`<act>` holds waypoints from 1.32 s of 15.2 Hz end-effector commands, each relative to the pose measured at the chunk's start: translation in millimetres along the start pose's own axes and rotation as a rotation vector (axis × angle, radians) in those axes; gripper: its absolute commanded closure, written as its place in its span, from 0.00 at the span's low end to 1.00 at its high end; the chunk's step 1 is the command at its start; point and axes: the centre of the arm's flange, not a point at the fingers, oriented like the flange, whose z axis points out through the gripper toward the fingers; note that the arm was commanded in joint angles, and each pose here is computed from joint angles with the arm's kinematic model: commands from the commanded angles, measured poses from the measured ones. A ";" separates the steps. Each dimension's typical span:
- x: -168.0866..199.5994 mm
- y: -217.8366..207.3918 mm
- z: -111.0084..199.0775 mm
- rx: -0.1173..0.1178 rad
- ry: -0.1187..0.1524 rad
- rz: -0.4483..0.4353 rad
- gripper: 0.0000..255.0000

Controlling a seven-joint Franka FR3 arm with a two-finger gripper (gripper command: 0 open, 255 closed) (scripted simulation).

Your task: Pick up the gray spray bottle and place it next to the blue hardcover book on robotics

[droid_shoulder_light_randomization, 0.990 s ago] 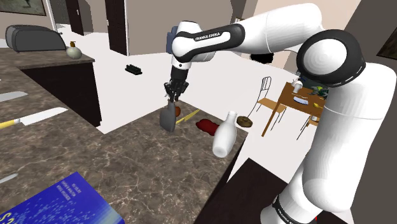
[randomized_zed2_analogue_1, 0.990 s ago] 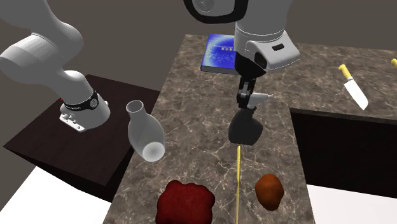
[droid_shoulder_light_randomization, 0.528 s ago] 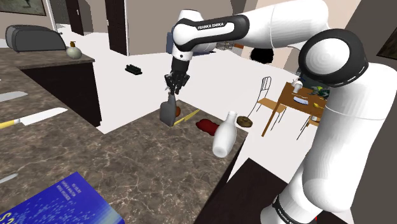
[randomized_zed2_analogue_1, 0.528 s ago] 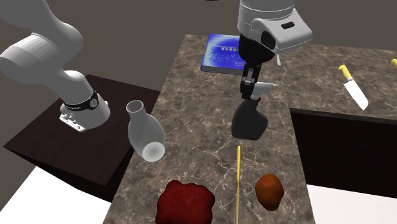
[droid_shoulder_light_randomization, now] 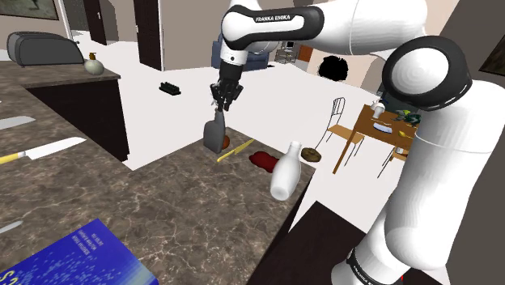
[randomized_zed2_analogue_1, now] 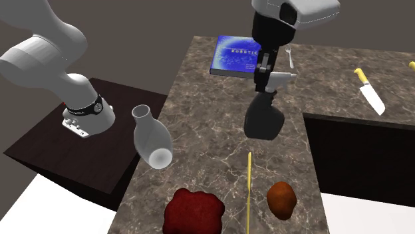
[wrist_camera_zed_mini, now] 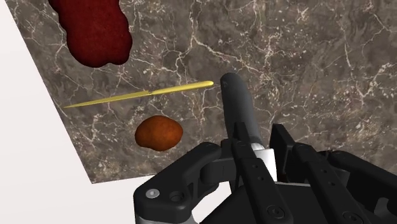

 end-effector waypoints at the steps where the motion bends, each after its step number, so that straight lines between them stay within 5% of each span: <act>1: -7.4 -9.8 -7.0 0.000 0.000 0.000 1.00; 20: -157.6 -195.3 -84.3 0.000 0.000 0.000 1.00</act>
